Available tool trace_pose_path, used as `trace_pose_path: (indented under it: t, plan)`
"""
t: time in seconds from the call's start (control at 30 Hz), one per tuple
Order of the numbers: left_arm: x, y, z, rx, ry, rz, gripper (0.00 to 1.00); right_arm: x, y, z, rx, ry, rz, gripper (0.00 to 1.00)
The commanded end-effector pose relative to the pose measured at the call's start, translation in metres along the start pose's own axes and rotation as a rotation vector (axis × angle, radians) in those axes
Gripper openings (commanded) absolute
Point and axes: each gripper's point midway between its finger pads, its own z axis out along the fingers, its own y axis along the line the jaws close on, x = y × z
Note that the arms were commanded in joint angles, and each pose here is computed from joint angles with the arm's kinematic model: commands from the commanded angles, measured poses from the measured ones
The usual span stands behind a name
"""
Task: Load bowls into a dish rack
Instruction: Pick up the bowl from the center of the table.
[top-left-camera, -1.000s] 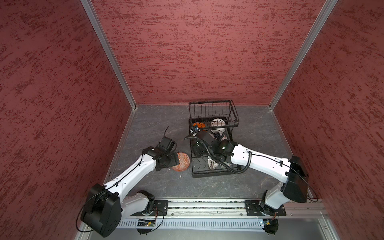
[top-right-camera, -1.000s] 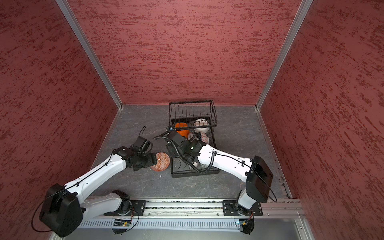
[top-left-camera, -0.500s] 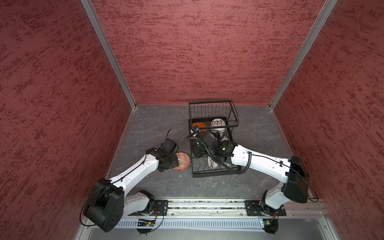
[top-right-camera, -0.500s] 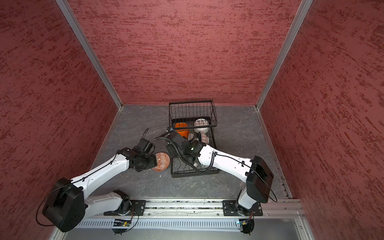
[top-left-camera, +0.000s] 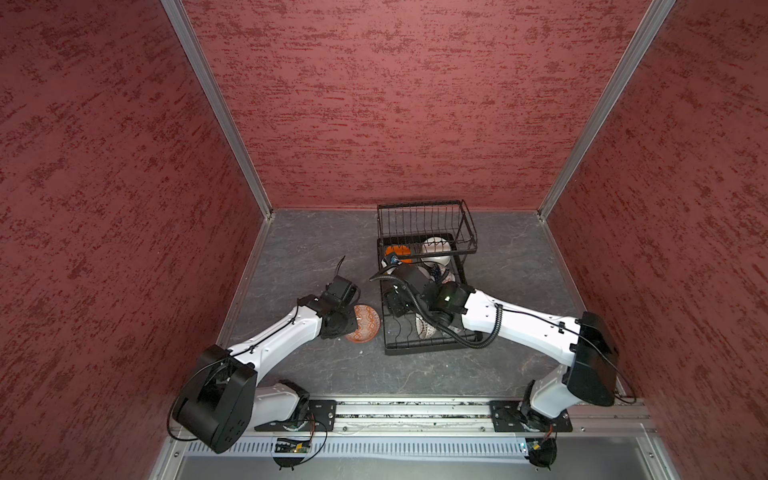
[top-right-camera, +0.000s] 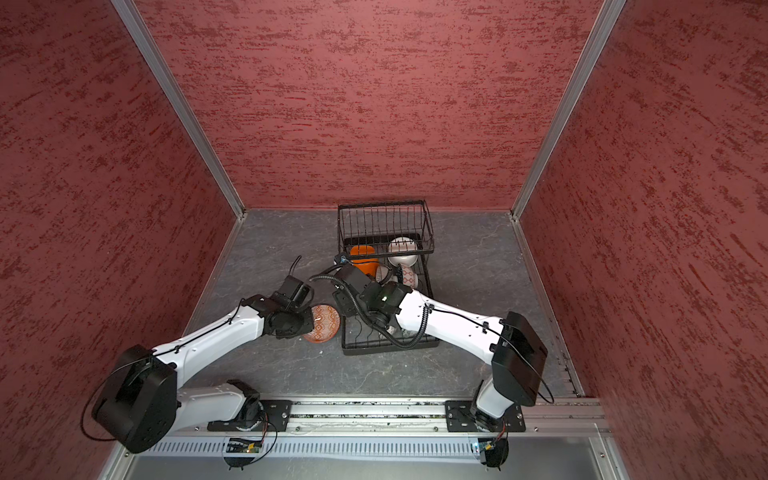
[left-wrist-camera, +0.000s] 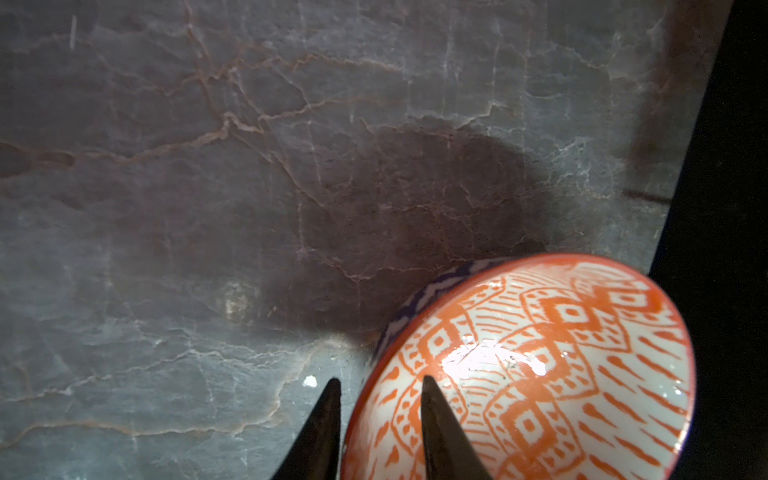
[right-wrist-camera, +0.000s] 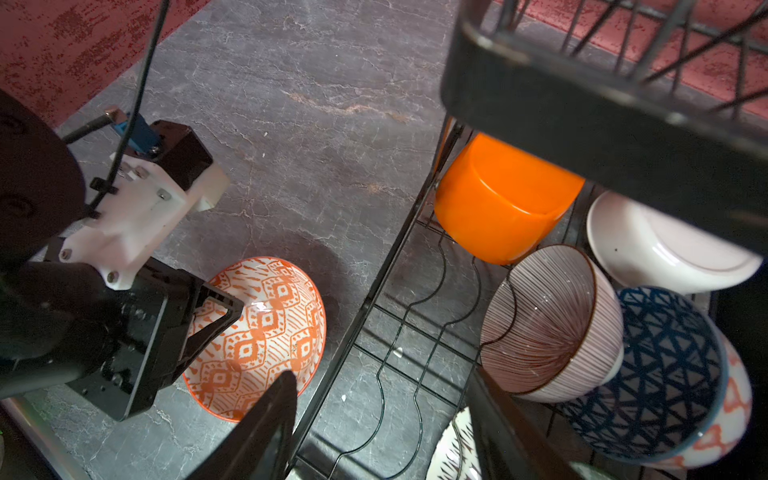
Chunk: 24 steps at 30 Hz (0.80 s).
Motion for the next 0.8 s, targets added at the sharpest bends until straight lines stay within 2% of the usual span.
trace_pose_path:
  t: [0.0,0.47,0.77]
  plan:
    - [-0.003,0.001,0.002,-0.002,-0.030,0.012,0.25,-0.005,0.001,-0.002,-0.008,-0.006,0.015,0.67]
    - [-0.005,0.007,-0.010,0.015,-0.097,0.012,0.01,-0.002,0.010,0.007,-0.035,0.038,0.011,0.67]
    - [-0.014,0.009,-0.040,0.074,-0.210,0.000,0.00,-0.003,0.020,0.011,-0.073,0.073,0.011,0.67]
